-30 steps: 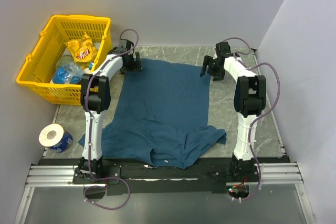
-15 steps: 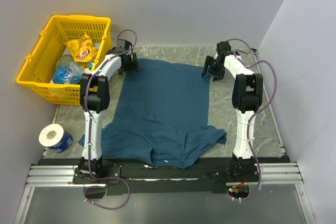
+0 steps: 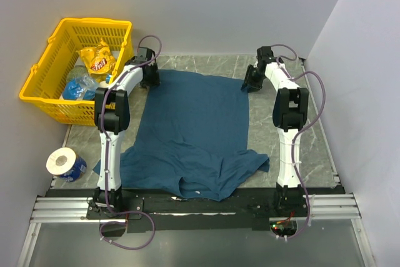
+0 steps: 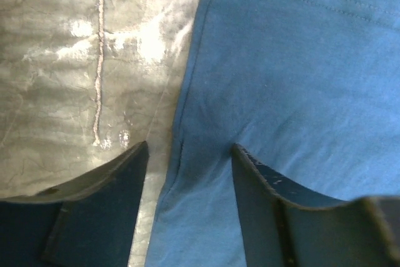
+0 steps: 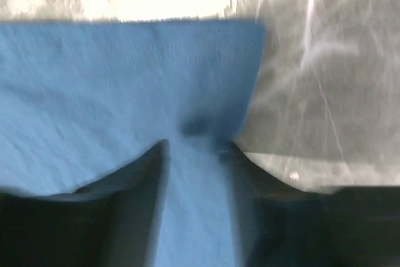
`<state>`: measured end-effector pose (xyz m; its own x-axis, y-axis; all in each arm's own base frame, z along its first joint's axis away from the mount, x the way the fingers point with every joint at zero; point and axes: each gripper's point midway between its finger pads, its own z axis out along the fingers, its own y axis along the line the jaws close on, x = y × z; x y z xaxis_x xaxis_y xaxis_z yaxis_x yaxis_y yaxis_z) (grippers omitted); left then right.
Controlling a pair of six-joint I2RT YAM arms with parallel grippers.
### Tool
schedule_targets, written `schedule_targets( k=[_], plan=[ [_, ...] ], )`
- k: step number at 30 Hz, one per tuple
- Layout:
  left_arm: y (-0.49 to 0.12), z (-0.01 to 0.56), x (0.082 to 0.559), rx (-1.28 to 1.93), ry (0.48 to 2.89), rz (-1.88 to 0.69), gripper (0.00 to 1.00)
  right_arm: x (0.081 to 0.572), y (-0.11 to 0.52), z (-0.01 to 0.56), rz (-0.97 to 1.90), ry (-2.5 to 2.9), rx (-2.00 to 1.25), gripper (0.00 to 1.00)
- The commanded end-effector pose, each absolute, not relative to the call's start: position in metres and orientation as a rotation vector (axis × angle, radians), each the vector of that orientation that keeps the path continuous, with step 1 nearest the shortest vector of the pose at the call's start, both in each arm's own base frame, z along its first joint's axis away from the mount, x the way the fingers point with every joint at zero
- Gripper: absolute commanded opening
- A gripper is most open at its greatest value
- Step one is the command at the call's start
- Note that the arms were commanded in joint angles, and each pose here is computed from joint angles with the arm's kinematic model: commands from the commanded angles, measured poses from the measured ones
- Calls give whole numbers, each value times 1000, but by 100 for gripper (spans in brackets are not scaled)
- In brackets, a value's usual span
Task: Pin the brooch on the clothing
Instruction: Flatten out the clothes at the center of the board.
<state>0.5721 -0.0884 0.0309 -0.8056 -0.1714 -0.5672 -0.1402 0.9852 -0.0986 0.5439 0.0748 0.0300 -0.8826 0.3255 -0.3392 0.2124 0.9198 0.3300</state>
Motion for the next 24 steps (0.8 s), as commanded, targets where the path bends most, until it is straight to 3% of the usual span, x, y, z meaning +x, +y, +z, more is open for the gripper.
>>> schedule_targets(
  k=[1,3,4,5,6,7,8,9,24],
  plan=[
    [-99,11,576,-188,2544,-130,55,541,77,17,434,2760,427,33],
    [-101,12,577,-178,2541,-143,44,544,78,20,430,2754,420,31],
    [-102,12,576,-173,2543,-152,39,544,77,21,432,2751,421,25],
    [-103,12,576,-170,2543,-155,28,546,77,22,433,2742,413,6],
    [-103,14,577,-168,2539,-160,22,545,78,21,430,2744,410,1],
    [-104,13,577,-164,2539,-167,16,545,77,25,431,2735,409,0],
    [-105,17,578,-161,2530,-169,4,548,77,28,433,2717,397,0],
    [-105,19,578,-161,2525,-170,1,547,76,27,429,2716,398,0],
    [-112,124,605,-159,2247,-255,1,586,76,177,435,2285,197,0]
  ],
)
